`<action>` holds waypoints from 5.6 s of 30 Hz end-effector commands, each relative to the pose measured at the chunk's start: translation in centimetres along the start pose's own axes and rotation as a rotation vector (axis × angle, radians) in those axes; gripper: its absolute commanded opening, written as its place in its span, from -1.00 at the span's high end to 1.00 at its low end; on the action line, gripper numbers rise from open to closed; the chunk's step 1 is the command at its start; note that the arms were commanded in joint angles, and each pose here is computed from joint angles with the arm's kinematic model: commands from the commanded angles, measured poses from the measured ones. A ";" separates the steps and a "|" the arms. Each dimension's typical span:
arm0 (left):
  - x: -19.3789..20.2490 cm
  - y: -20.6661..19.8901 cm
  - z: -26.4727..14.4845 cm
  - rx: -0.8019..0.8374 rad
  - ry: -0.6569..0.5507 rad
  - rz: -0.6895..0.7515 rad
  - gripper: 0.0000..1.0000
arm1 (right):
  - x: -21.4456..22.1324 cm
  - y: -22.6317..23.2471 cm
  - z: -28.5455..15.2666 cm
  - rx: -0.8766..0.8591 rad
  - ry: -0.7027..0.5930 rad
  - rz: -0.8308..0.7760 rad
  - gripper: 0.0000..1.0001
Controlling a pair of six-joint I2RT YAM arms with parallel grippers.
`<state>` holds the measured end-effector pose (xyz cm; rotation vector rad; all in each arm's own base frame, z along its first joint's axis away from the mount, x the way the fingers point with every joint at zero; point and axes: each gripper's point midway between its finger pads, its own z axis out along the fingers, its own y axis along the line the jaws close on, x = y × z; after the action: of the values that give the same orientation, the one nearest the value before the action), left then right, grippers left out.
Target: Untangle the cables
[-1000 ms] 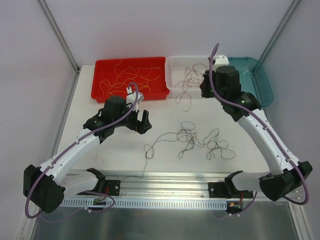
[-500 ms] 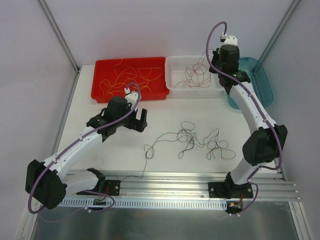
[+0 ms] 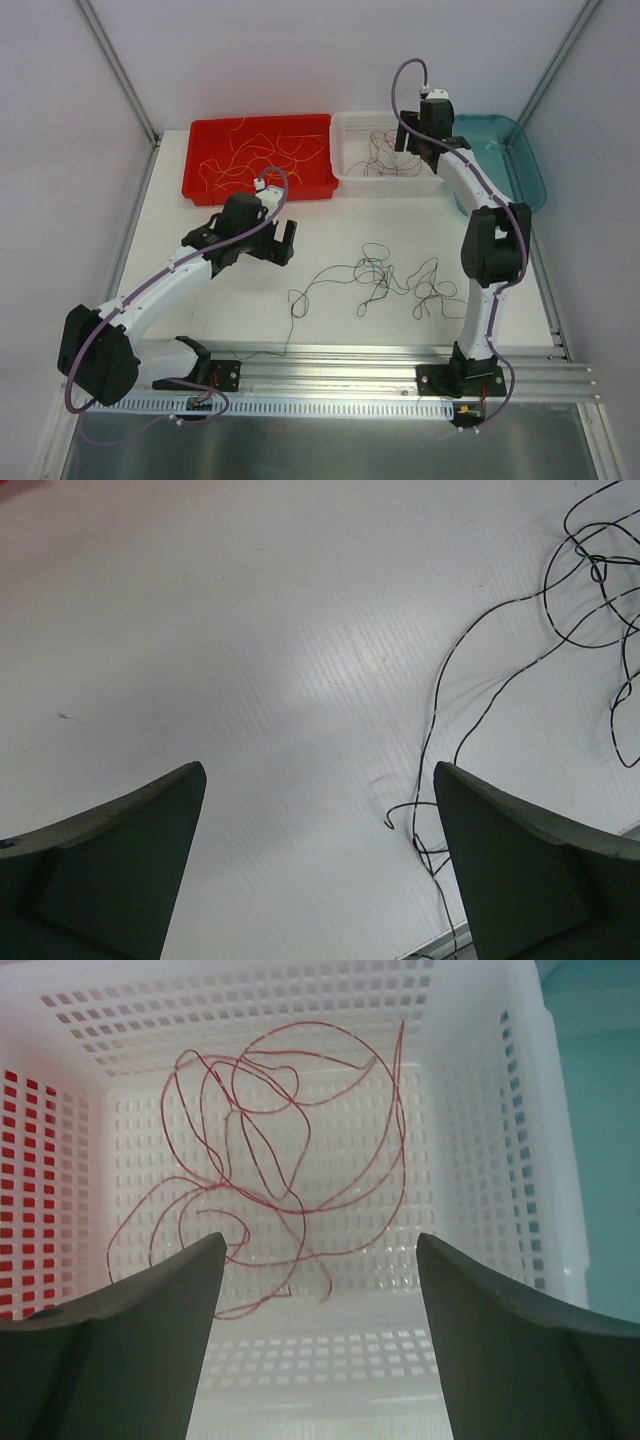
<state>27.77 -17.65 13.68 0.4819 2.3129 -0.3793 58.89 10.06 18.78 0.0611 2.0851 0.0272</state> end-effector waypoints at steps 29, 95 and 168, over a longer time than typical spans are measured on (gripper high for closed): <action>-1.5 -1.6 -1.4 0.066 -0.040 -0.032 -0.98 | 19.9 -0.1 -26.0 -0.331 0.304 0.026 -0.42; -1.8 -4.8 -1.5 0.175 -0.017 -0.193 -0.98 | 20.2 2.2 -25.8 -0.248 0.340 0.043 0.99; 7.3 17.4 -6.4 -0.725 -0.143 -0.876 1.00 | 3.8 -8.3 -40.8 -0.004 -0.203 0.034 0.99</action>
<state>27.19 1.56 9.95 -0.9233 2.1982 0.0046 20.49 2.12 36.98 0.0943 1.8272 0.0720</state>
